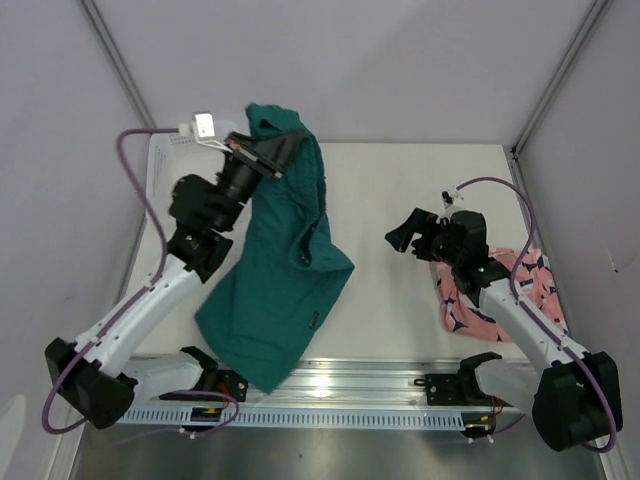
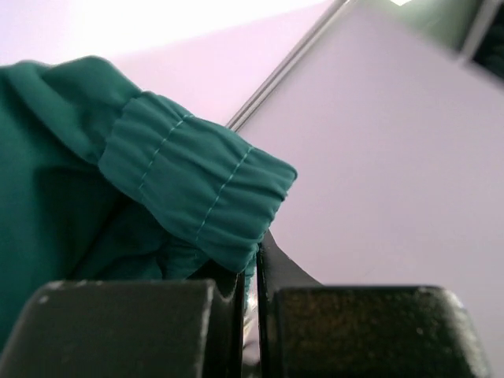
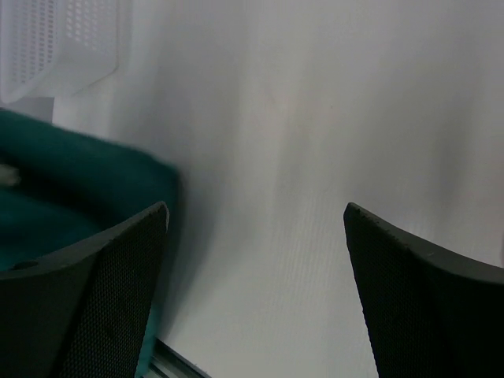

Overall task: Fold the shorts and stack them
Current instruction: Move the shorts to the center of the board

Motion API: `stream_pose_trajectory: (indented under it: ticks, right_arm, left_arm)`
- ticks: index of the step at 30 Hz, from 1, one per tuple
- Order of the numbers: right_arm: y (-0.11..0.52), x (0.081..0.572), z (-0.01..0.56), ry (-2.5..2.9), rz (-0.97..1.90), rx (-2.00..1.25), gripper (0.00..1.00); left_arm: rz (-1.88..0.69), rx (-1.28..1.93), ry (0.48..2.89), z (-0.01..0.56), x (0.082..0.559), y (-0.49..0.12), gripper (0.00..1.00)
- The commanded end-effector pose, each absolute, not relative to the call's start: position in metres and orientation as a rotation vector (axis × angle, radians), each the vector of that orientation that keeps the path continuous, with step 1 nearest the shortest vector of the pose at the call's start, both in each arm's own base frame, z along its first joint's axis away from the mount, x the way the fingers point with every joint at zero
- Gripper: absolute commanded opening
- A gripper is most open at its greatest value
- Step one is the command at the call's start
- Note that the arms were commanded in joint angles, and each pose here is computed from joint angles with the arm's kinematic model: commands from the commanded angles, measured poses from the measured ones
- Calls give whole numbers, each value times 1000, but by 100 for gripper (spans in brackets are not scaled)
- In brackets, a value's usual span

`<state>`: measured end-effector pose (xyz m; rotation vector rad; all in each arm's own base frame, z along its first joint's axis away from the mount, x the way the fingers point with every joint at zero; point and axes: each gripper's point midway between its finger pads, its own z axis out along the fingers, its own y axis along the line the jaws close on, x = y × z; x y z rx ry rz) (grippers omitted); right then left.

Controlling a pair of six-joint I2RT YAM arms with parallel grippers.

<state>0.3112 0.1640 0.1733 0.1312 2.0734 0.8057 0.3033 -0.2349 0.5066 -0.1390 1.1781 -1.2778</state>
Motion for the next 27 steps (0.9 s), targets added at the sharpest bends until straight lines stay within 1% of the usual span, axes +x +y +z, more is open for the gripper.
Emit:
stream_pose_trajectory:
  ticks: [1,2,3,4,5,6,7,8,9,10,12,13,14,17,18,19,21,22,24,25,26,27]
  right_arm:
    - [148,315,183,2067,757,163,93]
    - [144,315,181,2072,743,173,93]
    - [137,318,183,2062,721,196,93]
    - [135,317,182,2066,711,204,93]
    - [131,318,184,2059,703,210,93]
    - [128,320,187,2050,692,218,94]
    - [127,319,188,2049,686,215,94]
    - [126,320,190,2045,683,214,94]
    - [126,319,192,2044,682,196,94]
    - [126,319,191,2047,684,182,94]
    - [129,317,188,2060,694,147,94]
    - [131,317,186,2067,701,130,94]
    - [134,318,180,2089,713,118,94]
    - [140,322,167,2126,716,99,94]
    - [142,323,164,2136,714,96,94]
    - [144,327,165,2139,711,90,94]
    - [153,330,151,2195,691,69,93]
    - [157,332,148,2208,681,59,93]
    - [171,338,140,2226,679,18,89]
    - [174,340,136,2233,658,13,88]
    - [172,345,135,2221,599,1,84]
    - [183,345,131,2220,582,-41,82]
  left_arm:
    - [-1339,-228,1329,430,335,-270,0]
    - [-1344,-234,1381,403,344,-283,0]
    - [-1378,-206,1346,400,349,-296,0]
    - [-1430,-144,1391,383,349,-321,0]
    - [-1445,-119,1485,343,373,-353,1]
    - [-1485,-65,1546,323,377,-375,25]
    - [-1621,138,1475,373,370,-406,57]
    - [-1637,177,1648,312,387,-435,84]
    - [-1637,207,1790,284,388,-448,99]
    - [-1663,265,1763,300,388,-456,99]
    - [-1598,260,1739,309,393,-448,99]
    - [-1543,247,1755,304,394,-441,99]
    - [-1463,204,1750,309,402,-432,99]
    - [-1233,189,1793,323,407,-402,99]
    - [-1147,188,1841,317,406,-391,99]
    - [-1107,170,1812,336,401,-378,99]
    - [-973,115,1852,324,401,-350,99]
    - [-960,104,1810,345,392,-337,99]
    - [-879,53,1835,332,387,-312,99]
    - [-852,21,1814,337,377,-294,99]
    - [-831,-7,1798,339,373,-283,99]
    - [-835,-37,1739,352,373,-270,99]
